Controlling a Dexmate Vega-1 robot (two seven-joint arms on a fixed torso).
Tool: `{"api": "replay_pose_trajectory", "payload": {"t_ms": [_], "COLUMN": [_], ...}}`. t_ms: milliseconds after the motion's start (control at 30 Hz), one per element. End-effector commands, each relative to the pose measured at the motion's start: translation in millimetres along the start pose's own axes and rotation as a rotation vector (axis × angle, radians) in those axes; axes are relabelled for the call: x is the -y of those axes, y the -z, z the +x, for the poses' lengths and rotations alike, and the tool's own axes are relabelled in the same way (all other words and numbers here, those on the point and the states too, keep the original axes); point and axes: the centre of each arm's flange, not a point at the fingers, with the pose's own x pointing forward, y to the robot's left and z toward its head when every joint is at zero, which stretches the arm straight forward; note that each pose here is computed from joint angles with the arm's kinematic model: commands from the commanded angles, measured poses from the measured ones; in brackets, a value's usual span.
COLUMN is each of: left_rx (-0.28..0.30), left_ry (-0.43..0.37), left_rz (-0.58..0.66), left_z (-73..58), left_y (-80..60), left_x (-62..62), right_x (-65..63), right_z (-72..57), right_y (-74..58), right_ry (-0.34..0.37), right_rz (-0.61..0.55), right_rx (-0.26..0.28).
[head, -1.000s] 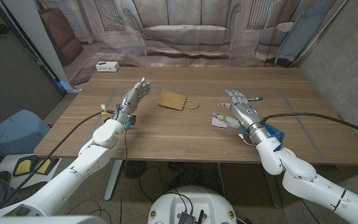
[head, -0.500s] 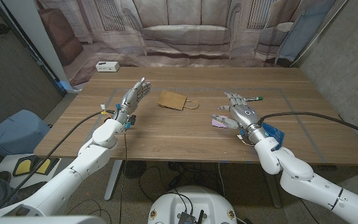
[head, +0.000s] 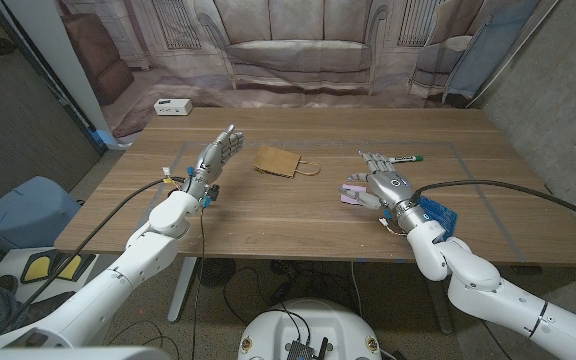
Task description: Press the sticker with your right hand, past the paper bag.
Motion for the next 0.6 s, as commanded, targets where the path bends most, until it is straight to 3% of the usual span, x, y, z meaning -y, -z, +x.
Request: {"api": "replay_pose_trajectory", "payload": {"t_ms": [33, 600], "left_rx": [-0.007, -0.008], "left_ry": [0.006, 0.002], "left_rz": [-0.001, 0.012], "left_z": [1.7, 2.2], "left_y": [-0.2, -4.4], "left_x": [1.2, 1.8], "right_x": [-7.6, -19.0], "right_z": [3.3, 10.5], "right_y": [2.1, 6.8], "right_ry": [-0.054, -0.096], "right_rz": [0.012, 0.007], "right_rx": [-0.014, -0.032]}}
